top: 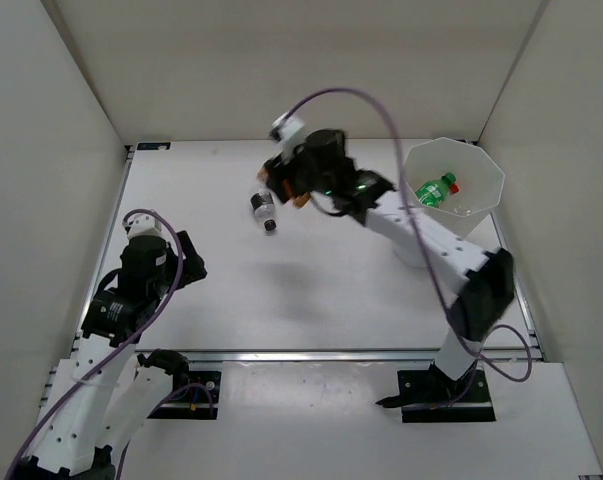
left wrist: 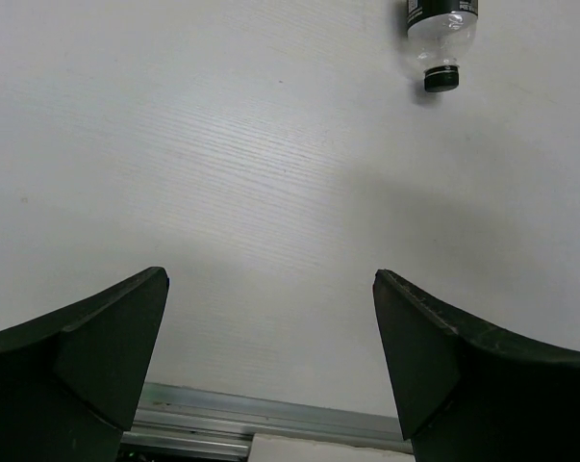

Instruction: Put the plastic bottles in the bin

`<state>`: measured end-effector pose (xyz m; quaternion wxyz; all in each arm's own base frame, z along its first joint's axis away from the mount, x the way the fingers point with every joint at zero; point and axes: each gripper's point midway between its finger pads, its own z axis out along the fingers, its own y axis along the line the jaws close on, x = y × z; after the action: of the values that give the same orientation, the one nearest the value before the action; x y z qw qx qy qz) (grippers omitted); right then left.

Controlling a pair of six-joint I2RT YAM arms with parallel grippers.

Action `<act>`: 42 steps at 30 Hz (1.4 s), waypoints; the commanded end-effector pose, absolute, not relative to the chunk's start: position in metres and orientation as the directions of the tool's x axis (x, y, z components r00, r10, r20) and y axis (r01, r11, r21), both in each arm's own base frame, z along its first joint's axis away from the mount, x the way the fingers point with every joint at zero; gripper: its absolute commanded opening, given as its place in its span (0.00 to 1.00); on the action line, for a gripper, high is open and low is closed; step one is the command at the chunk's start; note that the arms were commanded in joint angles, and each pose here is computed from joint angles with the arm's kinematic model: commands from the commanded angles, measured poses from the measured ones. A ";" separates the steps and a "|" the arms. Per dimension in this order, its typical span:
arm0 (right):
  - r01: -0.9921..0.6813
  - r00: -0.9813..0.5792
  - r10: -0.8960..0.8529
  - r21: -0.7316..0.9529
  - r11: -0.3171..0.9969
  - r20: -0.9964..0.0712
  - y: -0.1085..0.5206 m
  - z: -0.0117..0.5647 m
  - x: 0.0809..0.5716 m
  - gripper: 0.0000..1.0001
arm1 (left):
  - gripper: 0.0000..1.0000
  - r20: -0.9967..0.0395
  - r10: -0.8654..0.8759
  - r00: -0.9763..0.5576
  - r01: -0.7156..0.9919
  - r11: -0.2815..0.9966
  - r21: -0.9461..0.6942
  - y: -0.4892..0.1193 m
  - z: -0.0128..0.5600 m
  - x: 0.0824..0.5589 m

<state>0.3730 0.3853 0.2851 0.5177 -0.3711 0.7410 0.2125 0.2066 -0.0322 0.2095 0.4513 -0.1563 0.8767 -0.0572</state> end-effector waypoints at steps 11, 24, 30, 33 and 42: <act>-0.182 -0.207 -0.003 0.036 0.983 -0.978 0.027 0.373 0.390 0.33 | 0.99 -0.760 -0.373 -0.532 -0.161 0.926 -0.342 -0.062 0.206 0.252; -0.260 -0.151 -0.096 -0.054 0.964 -0.984 0.077 0.403 0.405 0.99 | 0.99 -0.765 -0.368 -0.529 -0.173 0.929 -0.327 -0.057 0.207 0.250; -0.493 -0.202 -0.160 -0.041 0.869 -0.966 0.206 0.372 0.416 0.99 | 0.99 -0.783 -0.336 -0.524 -0.197 0.942 -0.272 -0.042 0.215 0.232; -0.589 -0.277 -0.182 0.017 0.808 -0.943 0.273 0.337 0.427 0.99 | 0.99 -0.791 -0.336 -0.510 -0.215 0.941 -0.261 -0.033 0.220 0.217; -0.580 -0.413 -0.295 0.000 0.814 -0.862 0.402 0.228 0.491 0.99 | 0.99 -0.751 -0.391 -0.532 -0.227 0.921 -0.318 -0.035 0.202 0.181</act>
<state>0.4774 0.3933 0.2155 0.4536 -0.2910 0.8231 0.1791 0.1939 -0.0337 0.2123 0.4676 -0.1687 0.8634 -0.0860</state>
